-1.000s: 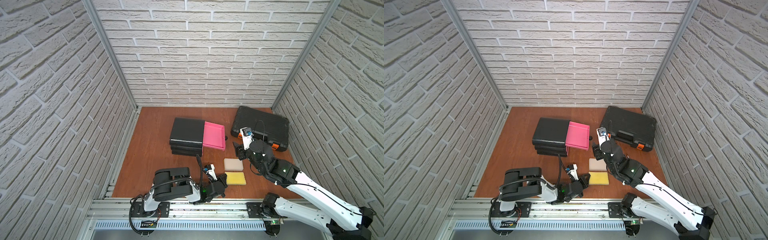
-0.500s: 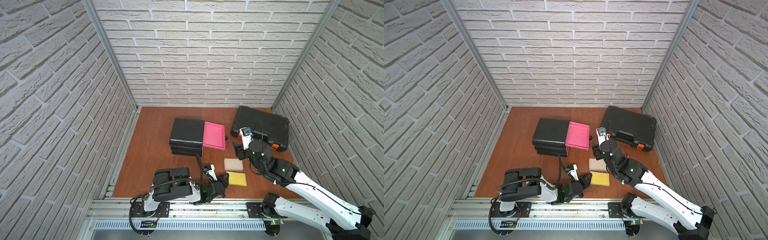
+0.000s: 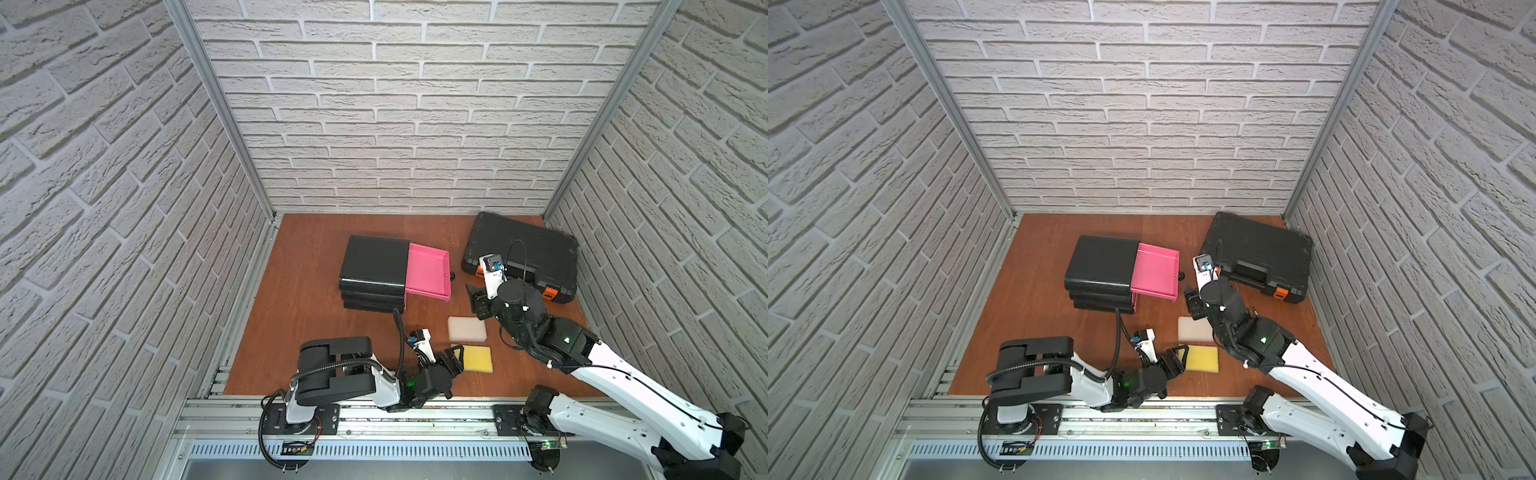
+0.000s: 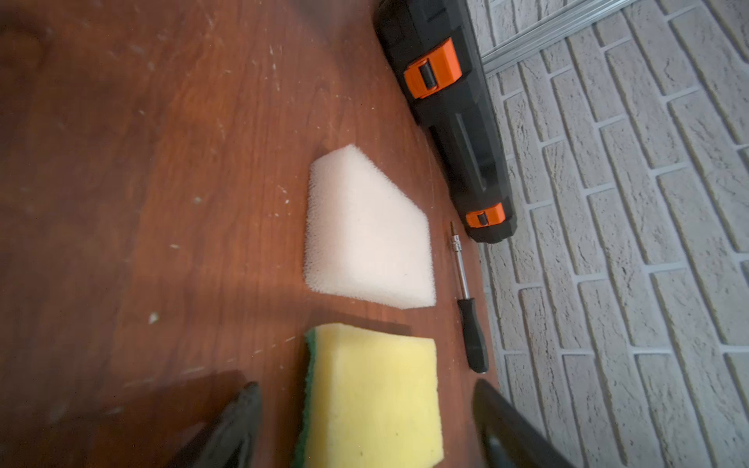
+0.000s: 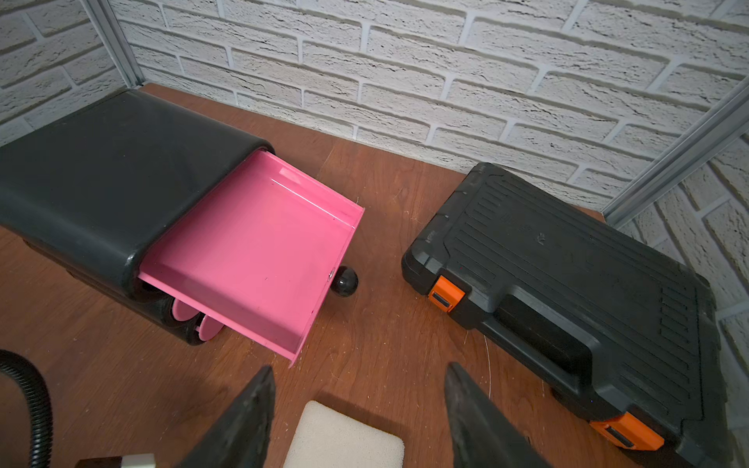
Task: Take the sponge out of the drawer
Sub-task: Place the sponge at the center of the board.
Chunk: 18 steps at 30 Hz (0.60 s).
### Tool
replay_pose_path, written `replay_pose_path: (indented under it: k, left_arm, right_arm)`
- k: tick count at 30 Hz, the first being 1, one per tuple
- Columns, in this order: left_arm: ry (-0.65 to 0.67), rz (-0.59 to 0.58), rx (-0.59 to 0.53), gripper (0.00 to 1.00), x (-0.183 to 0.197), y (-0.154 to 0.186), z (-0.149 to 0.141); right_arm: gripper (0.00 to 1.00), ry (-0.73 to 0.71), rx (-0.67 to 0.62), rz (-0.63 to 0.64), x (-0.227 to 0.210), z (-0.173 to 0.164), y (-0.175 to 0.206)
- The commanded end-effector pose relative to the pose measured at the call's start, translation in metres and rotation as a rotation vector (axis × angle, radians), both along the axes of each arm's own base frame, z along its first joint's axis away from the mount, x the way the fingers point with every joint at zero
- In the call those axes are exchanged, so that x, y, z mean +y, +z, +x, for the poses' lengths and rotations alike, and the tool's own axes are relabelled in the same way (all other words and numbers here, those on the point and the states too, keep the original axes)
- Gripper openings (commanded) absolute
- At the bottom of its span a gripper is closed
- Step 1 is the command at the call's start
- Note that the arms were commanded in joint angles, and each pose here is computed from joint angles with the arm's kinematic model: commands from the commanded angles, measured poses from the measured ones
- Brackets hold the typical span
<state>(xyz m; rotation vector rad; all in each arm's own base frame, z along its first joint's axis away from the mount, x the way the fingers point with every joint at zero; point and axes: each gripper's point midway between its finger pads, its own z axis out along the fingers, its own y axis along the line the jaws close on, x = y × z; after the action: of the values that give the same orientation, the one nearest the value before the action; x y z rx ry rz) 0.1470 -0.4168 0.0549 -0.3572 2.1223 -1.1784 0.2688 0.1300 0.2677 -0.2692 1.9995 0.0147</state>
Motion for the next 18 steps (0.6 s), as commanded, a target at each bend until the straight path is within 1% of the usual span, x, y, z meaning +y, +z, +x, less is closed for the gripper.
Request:
replay_pose_path:
  k: [1,3,8,10,15,18]
  left_arm:
    - [-0.005,0.080,-0.070,0.97,0.009,0.007,0.000]
    - [-0.024,0.110,-0.120,0.98,0.008,0.023,0.001]
    - [-0.122,0.315,-0.271,0.98,0.000,0.070,-0.003]
    - [-0.135,0.377,-0.326,0.98,0.004,0.088,-0.004]
    - [-0.147,0.500,-0.403,0.98,0.031,0.117,0.001]
    - [-0.146,0.566,-0.448,0.98,0.054,0.143,0.009]
  right_arm:
    - [0.66,-0.023,-0.008,0.007,-0.003,0.003,0.002]
    - [0.66,-0.034,-0.004,0.002,-0.005,0.004,0.000]
    - [0.70,-0.099,0.006,-0.012,-0.018,0.006,0.001]
    - [0.74,-0.139,0.006,-0.006,-0.028,0.006,0.002]
    - [0.81,-0.177,0.024,0.062,-0.042,0.006,0.002]
    - [0.81,-0.161,0.067,0.124,-0.040,0.010,-0.005]
